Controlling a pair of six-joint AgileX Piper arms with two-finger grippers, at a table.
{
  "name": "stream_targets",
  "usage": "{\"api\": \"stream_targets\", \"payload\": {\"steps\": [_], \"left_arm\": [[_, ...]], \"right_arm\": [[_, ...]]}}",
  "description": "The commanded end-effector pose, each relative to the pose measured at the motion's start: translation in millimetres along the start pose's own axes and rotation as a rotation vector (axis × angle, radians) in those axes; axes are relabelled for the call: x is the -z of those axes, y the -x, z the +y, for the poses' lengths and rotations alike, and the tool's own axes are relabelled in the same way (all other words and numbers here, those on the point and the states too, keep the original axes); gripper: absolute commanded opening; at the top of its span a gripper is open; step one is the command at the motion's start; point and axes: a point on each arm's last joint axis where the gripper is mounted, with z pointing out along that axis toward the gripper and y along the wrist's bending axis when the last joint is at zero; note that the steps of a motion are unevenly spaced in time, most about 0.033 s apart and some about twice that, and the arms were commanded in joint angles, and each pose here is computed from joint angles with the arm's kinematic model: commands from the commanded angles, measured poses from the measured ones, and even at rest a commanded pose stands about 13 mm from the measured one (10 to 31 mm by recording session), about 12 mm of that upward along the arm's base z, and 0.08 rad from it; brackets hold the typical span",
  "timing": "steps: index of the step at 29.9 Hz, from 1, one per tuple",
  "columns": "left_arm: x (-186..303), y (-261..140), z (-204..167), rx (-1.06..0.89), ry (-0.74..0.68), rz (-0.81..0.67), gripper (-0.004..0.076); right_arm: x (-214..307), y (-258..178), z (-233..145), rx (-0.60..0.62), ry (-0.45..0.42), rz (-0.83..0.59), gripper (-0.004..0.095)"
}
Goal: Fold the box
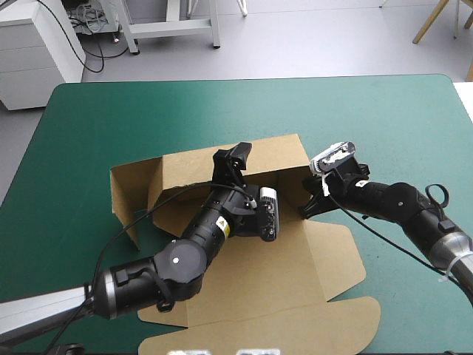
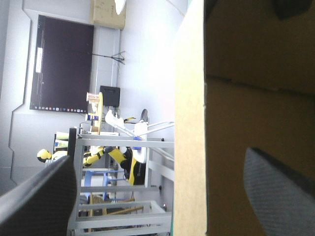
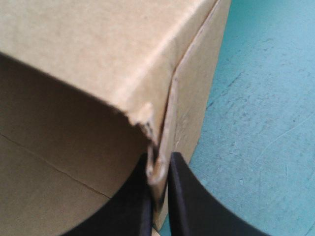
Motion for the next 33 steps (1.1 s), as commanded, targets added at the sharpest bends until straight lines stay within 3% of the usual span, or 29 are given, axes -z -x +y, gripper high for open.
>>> {"api": "stream_targets", "payload": {"steps": [1, 8, 17, 22, 28, 33], "left_arm": [[33, 11, 24, 0.028, 0.066, -0.067, 0.0654], [56, 21, 29, 0.208, -0.120, -0.157, 0.0654], [78, 34, 74, 0.351, -0.244, -0.172, 0.0653], [75, 14, 105, 0.468, -0.230, -0.049, 0.0648], [67, -41, 145, 0.610, -0.172, 0.182, 0.0574], [75, -86, 170, 0.746, -0.120, 0.271, 0.0566]], "right_arm": [[10, 14, -2, 0.011, -0.040, -0.074, -0.0019], [10, 15, -2, 0.011, -0.043, -0.076, -0.0019], [10, 15, -2, 0.011, -0.043, -0.076, -0.0019], [10, 15, -2, 0.011, -0.043, -0.076, -0.0019], [10, 15, -2, 0.011, -0.043, -0.076, -0.0019], [11, 15, -2, 0.014, -0.045, -0.080, -0.0019]]}}
